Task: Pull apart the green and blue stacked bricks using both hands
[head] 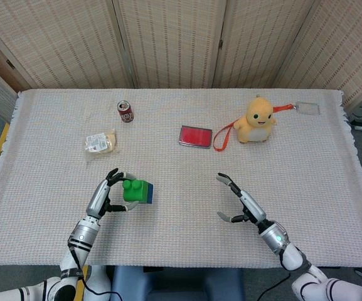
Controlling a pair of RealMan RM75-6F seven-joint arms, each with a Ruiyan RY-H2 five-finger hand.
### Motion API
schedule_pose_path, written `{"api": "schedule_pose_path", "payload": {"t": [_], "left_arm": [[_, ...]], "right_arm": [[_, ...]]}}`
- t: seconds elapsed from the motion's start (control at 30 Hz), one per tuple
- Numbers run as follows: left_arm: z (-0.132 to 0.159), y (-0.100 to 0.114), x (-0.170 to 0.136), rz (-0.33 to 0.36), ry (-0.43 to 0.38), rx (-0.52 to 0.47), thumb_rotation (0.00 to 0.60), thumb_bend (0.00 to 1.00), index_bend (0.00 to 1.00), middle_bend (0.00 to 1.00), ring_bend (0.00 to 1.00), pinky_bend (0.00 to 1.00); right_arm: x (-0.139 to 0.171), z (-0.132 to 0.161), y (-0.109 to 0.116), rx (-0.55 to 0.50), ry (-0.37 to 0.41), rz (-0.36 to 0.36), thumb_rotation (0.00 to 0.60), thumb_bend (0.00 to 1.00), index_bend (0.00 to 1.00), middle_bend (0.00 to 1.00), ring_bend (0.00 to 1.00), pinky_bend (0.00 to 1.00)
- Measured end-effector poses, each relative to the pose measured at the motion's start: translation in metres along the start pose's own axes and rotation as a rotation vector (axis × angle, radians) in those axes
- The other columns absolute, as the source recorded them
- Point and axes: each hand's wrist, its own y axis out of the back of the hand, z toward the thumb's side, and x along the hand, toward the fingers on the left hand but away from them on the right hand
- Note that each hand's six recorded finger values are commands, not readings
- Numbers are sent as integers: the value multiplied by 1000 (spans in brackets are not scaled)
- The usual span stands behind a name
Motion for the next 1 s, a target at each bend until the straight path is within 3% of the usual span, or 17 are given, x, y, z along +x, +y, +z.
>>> {"api": "schedule_pose_path", "payload": {"t": [0.23, 0.43, 0.63, 1.0], "left_arm": [[11, 8, 2, -10, 61, -75, 600, 453, 686, 875, 369, 0], [17, 10, 3, -12, 63, -96, 600, 452, 686, 875, 370, 0], [21, 10, 1, -18, 57, -104, 600, 452, 686, 875, 370, 0], [18, 16, 1, -2, 45, -94, 600, 452, 686, 875, 370, 0]], "right_arm": [[-24, 6, -26, -110, 88, -42, 600, 363, 17, 6, 28, 0], [-54, 20, -53, -170, 148, -48, 600, 362, 65, 23, 46, 0], [-76, 26, -80, -244, 133, -24, 600, 362, 96, 39, 61, 0], [-97, 30, -105, -313, 73, 24, 600, 362, 109, 43, 64, 0]]}}
